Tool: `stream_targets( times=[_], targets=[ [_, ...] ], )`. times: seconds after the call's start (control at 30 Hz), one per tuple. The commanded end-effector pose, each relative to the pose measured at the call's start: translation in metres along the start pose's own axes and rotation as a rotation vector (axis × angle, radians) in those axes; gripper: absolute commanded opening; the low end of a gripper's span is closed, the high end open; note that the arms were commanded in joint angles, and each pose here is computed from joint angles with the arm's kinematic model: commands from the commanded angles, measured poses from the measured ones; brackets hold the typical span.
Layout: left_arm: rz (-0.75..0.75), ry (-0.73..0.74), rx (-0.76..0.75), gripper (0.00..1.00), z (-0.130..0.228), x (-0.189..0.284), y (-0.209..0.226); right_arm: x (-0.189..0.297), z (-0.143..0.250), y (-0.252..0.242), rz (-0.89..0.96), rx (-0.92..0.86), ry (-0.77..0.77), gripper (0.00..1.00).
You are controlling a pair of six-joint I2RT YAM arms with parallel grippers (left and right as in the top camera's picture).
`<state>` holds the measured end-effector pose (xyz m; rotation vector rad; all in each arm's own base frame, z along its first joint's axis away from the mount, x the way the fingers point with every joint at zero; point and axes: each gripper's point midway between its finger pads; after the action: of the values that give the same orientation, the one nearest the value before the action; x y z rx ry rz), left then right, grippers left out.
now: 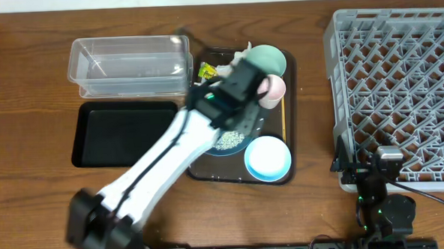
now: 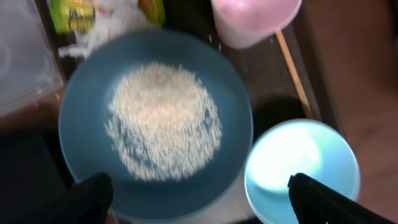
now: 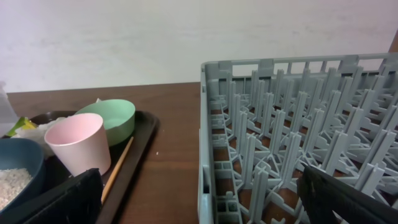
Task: Sort waste into correct bins and load items into the dishwasher rack
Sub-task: 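Reach the left gripper over the brown tray to the blue rice bowl rim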
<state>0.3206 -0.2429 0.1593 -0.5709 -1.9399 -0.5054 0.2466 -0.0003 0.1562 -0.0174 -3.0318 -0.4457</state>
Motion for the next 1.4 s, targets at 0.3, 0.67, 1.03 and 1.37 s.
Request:
stream_targets(
  times=[0.3, 0.67, 1.03, 1.37],
  targets=[
    [-0.038, 0.019, 0.03, 0.92, -0.014, -0.04, -0.018, 0.0, -0.001, -0.003, 0.011, 0.012, -0.006, 0.99],
    [-0.049, 0.118, 0.078, 0.86, 0.002, -0.095, -0.025, 0.0, -0.001, -0.003, 0.011, 0.012, -0.006, 0.99],
    [-0.054, 0.114, 0.176, 0.73, 0.001, -0.113, -0.029, 0.0, -0.001, -0.003, 0.011, 0.012, -0.006, 0.99],
    [-0.063, 0.143, 0.23, 0.67, 0.015, -0.119, -0.031, 0.0, -0.001, -0.003, 0.011, 0.012, -0.006, 0.99]
  ],
)
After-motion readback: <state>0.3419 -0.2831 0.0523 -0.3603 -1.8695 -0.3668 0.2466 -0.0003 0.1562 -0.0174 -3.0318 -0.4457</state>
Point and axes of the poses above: each gripper's point midway between its finger pads, its own x axis back along the fingers, its own y axis along the line the jaws close on, z = x × y, and after that the axes turned 12 degrees about -x, right-handed
